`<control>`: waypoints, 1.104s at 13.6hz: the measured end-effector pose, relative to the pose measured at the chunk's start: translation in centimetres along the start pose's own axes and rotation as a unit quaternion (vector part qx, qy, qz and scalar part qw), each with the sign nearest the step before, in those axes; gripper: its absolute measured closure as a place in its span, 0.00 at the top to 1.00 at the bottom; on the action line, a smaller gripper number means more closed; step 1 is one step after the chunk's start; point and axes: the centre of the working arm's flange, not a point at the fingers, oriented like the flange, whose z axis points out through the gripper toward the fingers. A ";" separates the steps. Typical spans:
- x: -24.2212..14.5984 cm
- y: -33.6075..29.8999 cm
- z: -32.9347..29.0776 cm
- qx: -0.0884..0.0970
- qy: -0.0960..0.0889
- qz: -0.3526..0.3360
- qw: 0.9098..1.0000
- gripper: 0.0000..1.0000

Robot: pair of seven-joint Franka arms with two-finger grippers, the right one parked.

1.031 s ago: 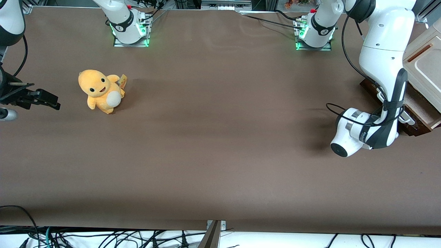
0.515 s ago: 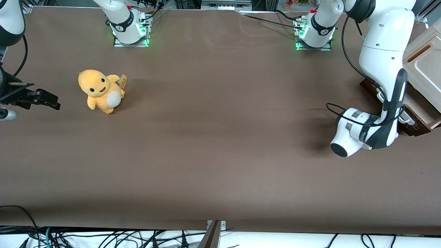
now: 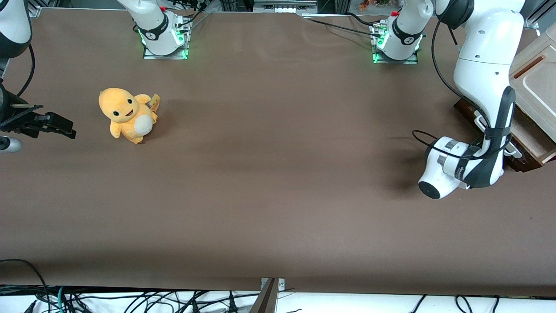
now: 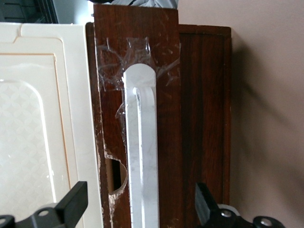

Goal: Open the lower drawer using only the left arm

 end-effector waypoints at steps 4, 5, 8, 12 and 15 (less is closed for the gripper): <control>0.4 -2.3 -2.8 -0.070 -0.025 0.055 0.996 1.00; 0.2 -3.3 -4.1 -0.098 -0.030 0.064 0.993 1.00; -1.3 -7.5 -7.9 -0.188 -0.041 0.083 0.978 1.00; -3.3 -13.2 -13.1 -0.281 -0.015 0.088 0.956 1.00; -5.5 -18.2 -16.1 -0.353 0.000 0.126 0.927 1.00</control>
